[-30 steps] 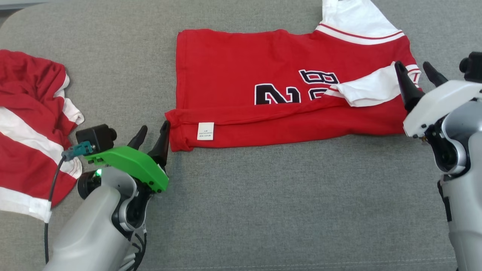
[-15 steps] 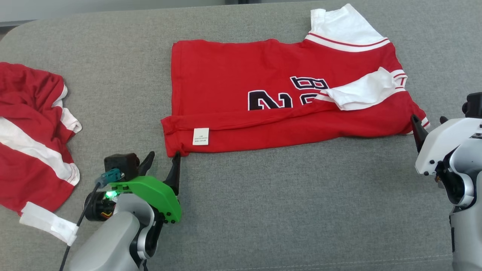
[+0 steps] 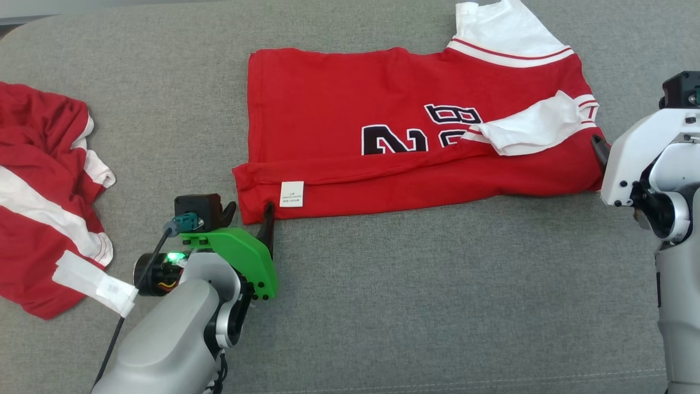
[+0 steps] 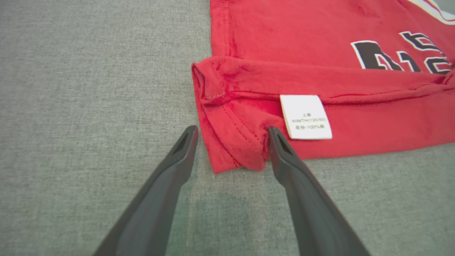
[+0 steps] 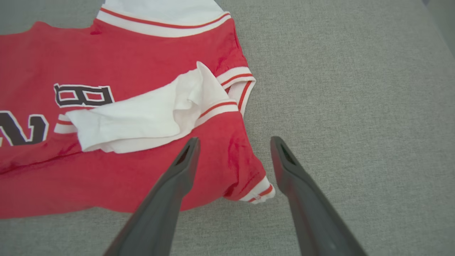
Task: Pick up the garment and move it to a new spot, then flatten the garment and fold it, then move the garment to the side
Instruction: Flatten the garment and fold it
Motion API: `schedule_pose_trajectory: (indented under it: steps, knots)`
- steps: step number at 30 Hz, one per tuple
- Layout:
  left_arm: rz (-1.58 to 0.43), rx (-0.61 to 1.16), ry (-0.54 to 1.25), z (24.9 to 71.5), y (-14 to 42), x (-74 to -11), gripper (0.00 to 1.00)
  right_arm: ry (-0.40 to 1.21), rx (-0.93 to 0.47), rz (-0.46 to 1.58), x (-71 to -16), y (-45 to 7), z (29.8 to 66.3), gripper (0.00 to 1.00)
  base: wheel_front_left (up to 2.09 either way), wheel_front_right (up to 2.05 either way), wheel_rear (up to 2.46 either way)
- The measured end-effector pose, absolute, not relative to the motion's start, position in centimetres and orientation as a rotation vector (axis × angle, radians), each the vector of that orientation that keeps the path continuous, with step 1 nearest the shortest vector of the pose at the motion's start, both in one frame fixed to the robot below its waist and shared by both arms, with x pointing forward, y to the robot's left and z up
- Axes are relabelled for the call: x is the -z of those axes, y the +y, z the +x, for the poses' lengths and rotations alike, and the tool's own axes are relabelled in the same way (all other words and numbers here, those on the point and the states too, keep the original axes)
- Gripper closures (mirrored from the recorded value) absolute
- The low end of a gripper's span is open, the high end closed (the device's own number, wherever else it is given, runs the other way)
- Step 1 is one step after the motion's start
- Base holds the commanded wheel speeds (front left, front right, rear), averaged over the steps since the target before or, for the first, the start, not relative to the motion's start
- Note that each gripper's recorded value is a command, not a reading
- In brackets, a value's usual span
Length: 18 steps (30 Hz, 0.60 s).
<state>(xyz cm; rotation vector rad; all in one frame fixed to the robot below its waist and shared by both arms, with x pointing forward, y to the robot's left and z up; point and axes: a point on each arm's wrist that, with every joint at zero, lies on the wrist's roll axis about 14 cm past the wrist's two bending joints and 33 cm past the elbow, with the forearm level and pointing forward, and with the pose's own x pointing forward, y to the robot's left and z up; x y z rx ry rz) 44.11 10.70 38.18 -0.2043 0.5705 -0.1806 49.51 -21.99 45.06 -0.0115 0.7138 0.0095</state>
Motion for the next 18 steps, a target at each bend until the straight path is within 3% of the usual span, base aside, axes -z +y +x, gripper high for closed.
schedule_pose_trajectory:
  steps: [18]
  knots:
    - [-0.213,0.166,0.683,44.8,11.3,-35.4,0.0,0.974,-0.076,-0.014,-41.2,-21.6,51.1,0.0,0.0,0.0,0.0]
